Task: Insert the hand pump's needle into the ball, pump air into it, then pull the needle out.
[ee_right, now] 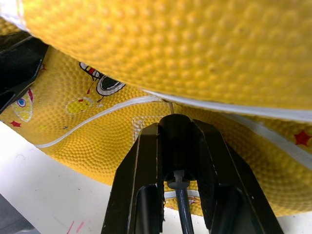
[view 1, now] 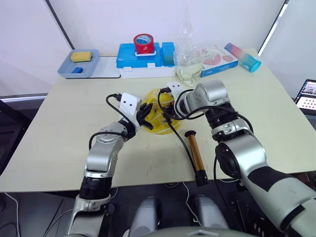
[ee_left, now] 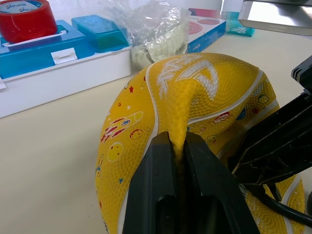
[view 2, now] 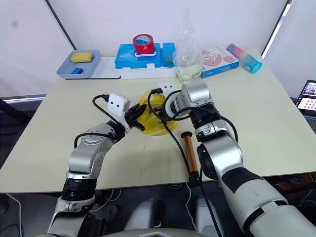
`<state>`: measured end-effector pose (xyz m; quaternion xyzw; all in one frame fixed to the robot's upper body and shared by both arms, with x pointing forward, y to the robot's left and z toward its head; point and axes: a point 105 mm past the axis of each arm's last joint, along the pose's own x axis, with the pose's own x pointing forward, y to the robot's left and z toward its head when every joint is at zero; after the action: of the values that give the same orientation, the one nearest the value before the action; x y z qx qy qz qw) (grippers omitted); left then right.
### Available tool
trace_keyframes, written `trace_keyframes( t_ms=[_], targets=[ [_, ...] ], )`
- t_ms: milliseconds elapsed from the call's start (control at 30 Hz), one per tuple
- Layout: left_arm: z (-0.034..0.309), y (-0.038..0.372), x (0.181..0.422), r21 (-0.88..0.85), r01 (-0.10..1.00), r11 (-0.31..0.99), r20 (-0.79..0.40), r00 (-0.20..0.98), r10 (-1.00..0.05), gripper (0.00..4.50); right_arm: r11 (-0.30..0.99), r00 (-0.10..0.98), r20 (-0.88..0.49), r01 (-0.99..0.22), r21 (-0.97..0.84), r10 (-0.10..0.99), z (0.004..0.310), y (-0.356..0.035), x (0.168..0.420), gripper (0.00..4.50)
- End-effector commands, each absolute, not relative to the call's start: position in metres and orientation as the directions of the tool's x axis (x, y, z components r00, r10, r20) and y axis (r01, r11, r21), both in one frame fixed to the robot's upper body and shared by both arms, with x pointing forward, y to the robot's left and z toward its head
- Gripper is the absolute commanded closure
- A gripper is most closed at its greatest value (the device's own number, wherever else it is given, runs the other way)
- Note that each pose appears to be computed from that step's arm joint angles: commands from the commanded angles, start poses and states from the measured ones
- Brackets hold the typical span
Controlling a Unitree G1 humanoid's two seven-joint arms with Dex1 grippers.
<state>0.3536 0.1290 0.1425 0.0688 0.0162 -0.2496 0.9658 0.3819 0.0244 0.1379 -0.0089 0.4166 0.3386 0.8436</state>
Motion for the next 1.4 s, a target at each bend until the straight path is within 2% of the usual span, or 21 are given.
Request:
trace_keyframes(
  t_ms=[33, 267, 567, 900, 1400],
  targets=[
    [0.104, 0.082, 0.334, 0.009, 0.660, 0.751, -0.188, 0.739, -0.647, 4.44, 0.685, 0.427, -0.609, -0.672, 0.281, 0.668, 0.161, 0.059, 0.377, 4.16],
    [0.102, 0.078, 0.332, -0.002, 0.670, 0.742, -0.190, 0.729, -0.658, 4.44, 0.647, 0.397, -0.589, -0.701, 0.301, 0.704, 0.165, 0.068, 0.373, 4.16],
    [0.100, 0.076, 0.332, -0.035, 0.664, 0.747, -0.182, 0.730, -0.658, 4.44, 0.646, 0.409, -0.573, -0.702, 0.299, 0.710, 0.164, 0.066, 0.377, 4.16],
    [0.103, 0.104, 0.349, -0.035, 0.584, 0.811, -0.178, 0.795, -0.580, 4.44, 0.657, 0.423, -0.586, -0.706, 0.265, 0.691, 0.160, 0.042, 0.381, 4.16],
    [0.102, 0.111, 0.358, -0.032, 0.538, 0.842, -0.169, 0.828, -0.535, 4.44, 0.640, 0.456, -0.575, -0.751, 0.162, 0.680, 0.152, 0.003, 0.371, 4.16]
  ],
)
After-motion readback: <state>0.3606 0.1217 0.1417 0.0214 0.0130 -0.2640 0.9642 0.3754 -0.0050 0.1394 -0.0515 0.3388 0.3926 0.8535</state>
